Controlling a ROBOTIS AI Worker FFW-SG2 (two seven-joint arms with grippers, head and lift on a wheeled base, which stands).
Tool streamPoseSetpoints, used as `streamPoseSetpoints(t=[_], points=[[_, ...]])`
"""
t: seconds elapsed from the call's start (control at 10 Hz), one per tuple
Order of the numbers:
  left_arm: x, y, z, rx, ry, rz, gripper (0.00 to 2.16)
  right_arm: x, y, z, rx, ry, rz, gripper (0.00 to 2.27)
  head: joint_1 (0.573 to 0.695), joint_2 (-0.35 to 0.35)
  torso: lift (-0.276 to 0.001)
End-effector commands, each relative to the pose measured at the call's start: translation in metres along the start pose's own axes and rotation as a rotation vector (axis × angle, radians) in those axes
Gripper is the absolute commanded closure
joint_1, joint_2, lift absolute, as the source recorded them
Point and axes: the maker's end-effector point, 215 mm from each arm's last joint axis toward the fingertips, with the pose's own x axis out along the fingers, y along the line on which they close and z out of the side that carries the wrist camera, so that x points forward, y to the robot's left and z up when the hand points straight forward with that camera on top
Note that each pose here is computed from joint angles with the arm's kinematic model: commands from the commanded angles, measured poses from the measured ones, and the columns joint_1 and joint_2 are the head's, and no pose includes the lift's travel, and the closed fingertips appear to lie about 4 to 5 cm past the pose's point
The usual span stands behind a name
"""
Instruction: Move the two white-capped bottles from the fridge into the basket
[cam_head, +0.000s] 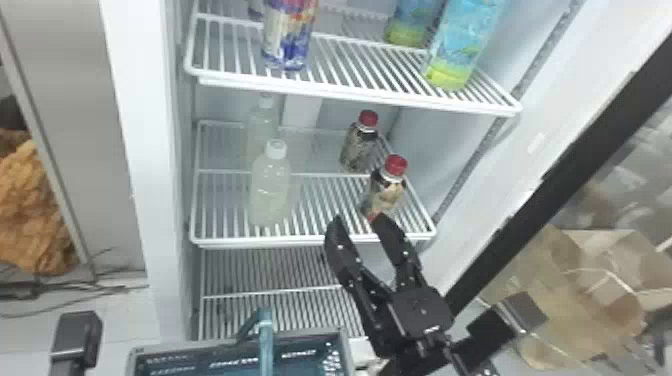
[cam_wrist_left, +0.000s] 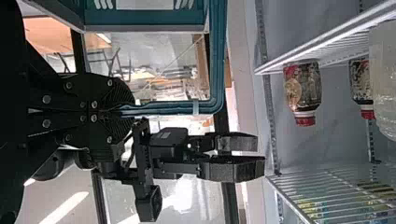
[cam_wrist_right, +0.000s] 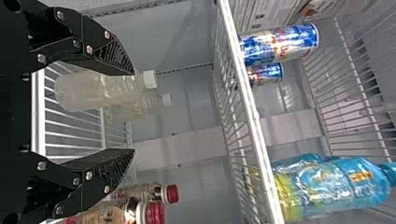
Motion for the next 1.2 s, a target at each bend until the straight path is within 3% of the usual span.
streamPoseSetpoints(t=[0.0,0.7,1.1], points=[[0.0,-0.001,0.0,0.0,-0.002,-0.002,1.15,0.004,0.006,-0.006,0.003,0.008,0.017,0.5,0.695,-0.35,-0.26],[-0.001,0.0,0.002,-0.003,-0.01,-0.003,1.15,0.023,0.013,-0.03,-0.007,0.044,0.048,0.48,0.695,-0.311,-0.26],[-0.002,-0.001,0.002,-0.003,-0.012,-0.004,1.15,0.042,0.009,-0.045,-0.034,0.053,0.054,0.31,0.695,-0.297,-0.26]])
